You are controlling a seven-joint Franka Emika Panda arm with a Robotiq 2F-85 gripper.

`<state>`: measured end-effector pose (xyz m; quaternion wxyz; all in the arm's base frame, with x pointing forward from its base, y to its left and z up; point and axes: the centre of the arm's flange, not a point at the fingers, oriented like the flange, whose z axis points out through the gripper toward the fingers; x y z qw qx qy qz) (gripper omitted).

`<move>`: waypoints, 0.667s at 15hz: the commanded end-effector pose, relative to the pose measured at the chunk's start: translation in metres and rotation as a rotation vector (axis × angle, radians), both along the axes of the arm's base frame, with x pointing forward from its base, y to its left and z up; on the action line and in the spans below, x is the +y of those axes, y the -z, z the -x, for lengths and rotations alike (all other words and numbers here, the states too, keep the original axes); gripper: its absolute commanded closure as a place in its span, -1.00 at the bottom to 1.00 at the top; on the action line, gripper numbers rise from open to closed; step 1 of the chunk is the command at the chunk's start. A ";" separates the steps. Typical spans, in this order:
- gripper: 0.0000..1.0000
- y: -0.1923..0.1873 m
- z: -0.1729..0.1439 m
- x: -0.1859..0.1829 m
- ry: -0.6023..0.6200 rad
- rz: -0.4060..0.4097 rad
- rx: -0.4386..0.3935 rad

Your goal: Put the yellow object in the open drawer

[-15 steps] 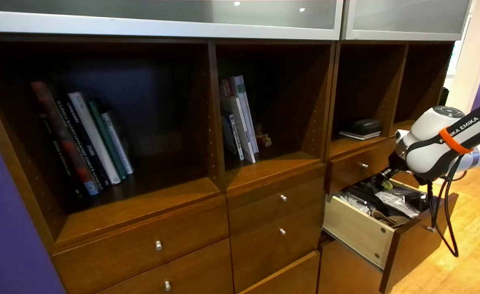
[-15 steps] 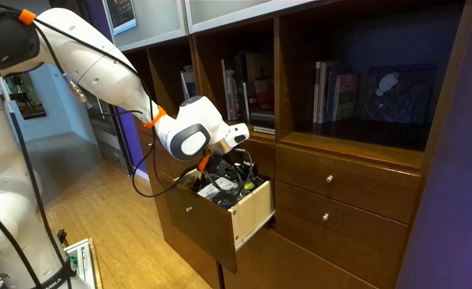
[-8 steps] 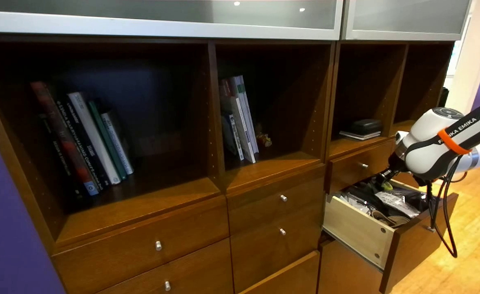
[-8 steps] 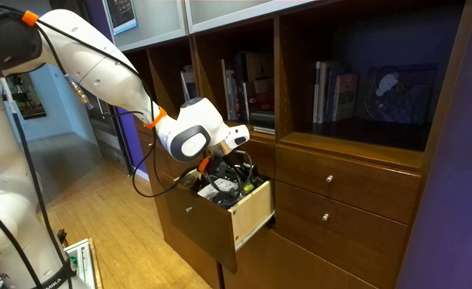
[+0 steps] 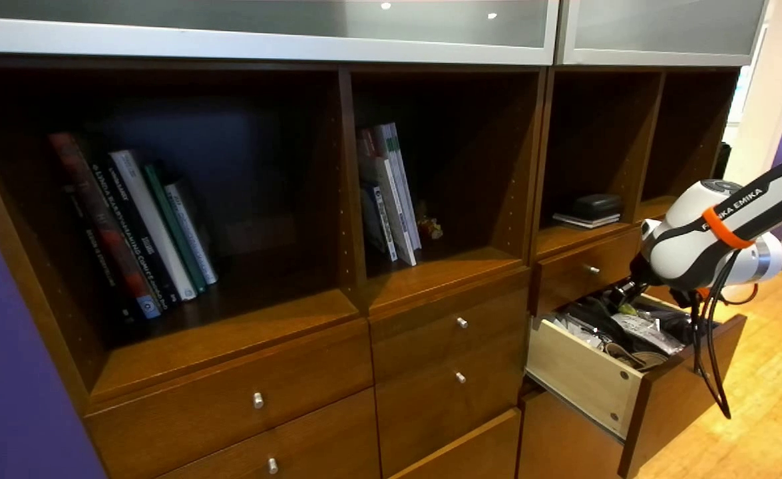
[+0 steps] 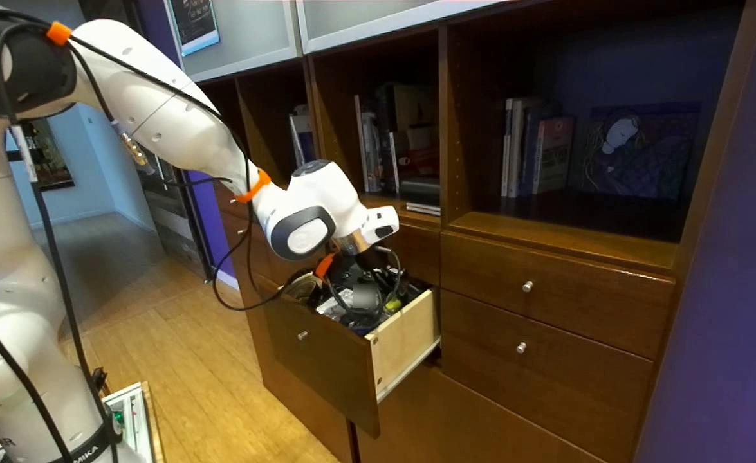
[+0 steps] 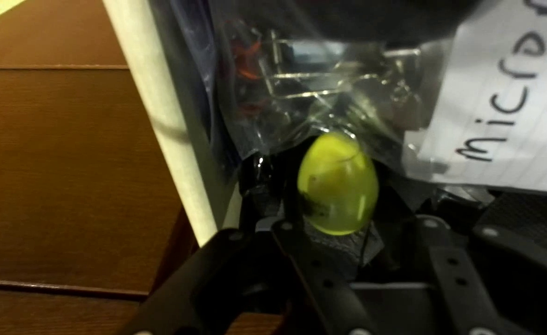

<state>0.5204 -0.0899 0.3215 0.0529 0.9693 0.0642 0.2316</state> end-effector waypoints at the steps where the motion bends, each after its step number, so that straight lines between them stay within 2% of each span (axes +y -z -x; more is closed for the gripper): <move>1: 0.64 0.017 -0.005 0.002 -0.021 -0.029 0.048; 5: 0.64 0.015 -0.003 0.001 -0.024 -0.036 0.050; 6: 0.39 0.011 -0.003 -0.001 -0.021 -0.034 0.044; 7: -0.36 0.005 -0.002 -0.002 -0.019 -0.030 0.034; 8: -0.38 0.001 -0.001 -0.004 -0.019 -0.025 0.026; 10: -0.64 -0.012 0.000 -0.004 -0.021 -0.017 0.009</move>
